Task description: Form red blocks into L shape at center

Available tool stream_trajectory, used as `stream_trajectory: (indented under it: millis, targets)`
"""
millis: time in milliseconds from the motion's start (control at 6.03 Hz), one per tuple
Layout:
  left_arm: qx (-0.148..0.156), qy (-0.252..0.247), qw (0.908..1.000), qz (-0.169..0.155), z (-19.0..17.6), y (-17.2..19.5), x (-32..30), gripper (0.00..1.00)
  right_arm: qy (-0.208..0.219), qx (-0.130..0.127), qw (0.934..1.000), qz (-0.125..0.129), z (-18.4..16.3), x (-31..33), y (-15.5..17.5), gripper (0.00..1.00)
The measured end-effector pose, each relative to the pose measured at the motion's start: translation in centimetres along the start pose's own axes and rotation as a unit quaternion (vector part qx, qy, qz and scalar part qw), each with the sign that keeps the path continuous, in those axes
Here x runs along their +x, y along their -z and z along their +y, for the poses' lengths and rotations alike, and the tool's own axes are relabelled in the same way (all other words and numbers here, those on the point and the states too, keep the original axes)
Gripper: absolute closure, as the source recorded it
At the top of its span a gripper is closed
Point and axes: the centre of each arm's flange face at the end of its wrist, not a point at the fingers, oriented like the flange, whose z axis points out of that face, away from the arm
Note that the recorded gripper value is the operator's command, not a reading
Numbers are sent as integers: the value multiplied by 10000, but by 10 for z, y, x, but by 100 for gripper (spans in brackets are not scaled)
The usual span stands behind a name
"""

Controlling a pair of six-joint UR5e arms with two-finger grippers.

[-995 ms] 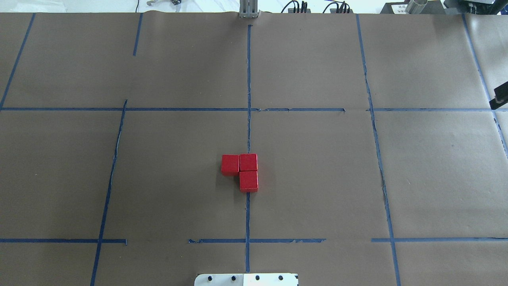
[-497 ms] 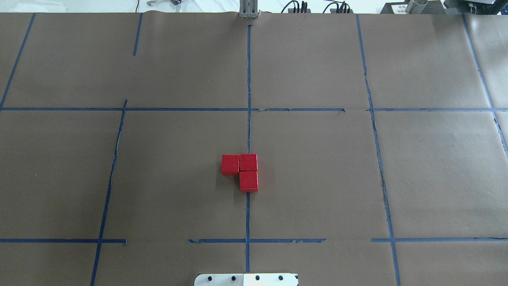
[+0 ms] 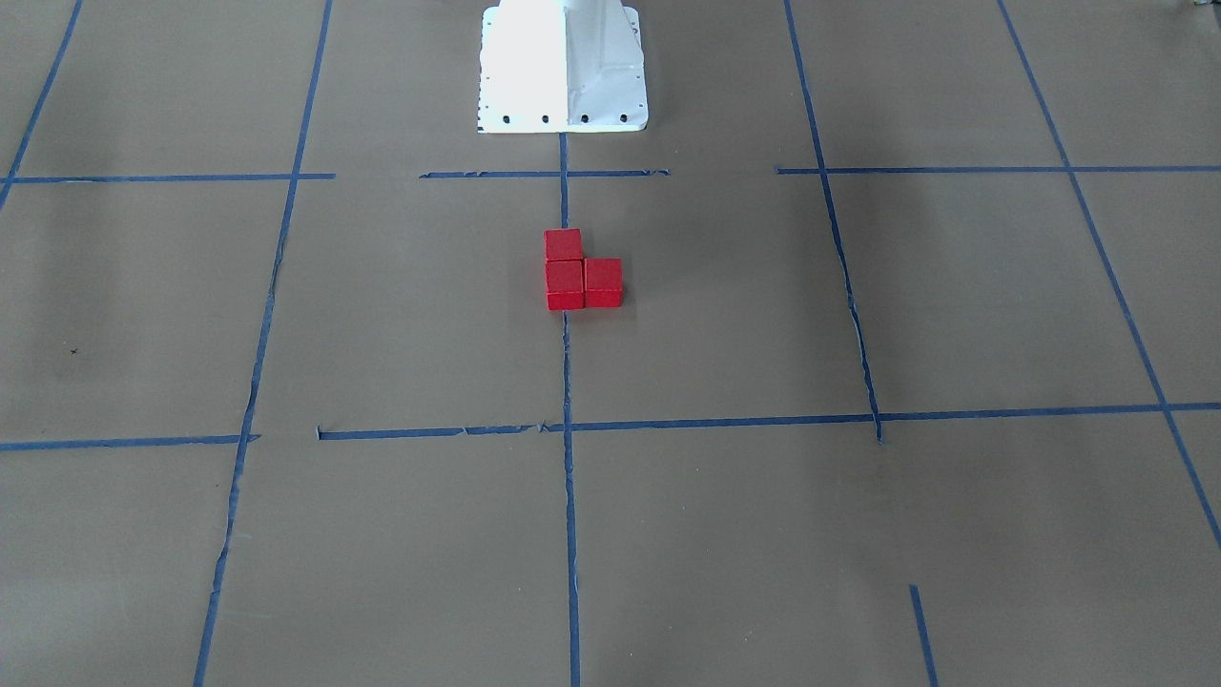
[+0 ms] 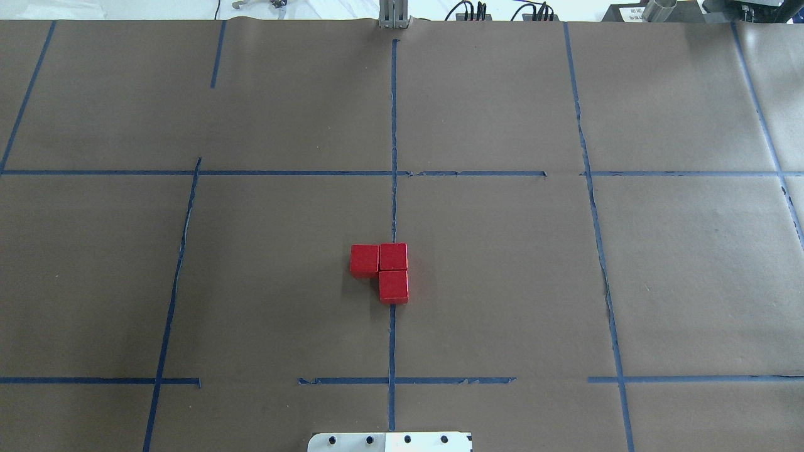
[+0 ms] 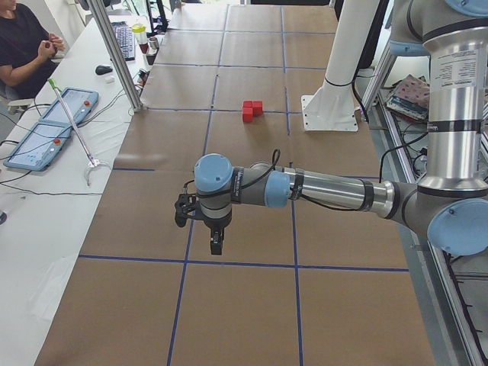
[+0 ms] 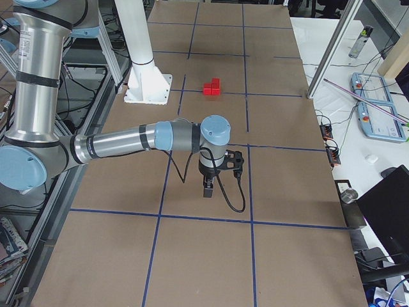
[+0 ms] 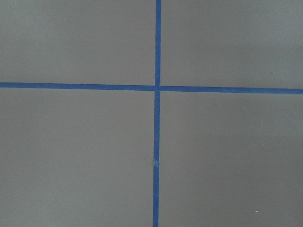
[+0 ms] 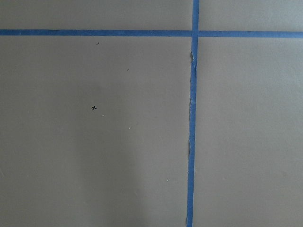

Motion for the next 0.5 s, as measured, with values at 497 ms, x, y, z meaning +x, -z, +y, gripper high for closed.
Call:
stream_trajectory:
  millis: [497]
  targets:
    - [27, -39, 9996, 271, 39, 10, 9, 0, 149, 95, 9998, -17, -3, 6, -7, 0]
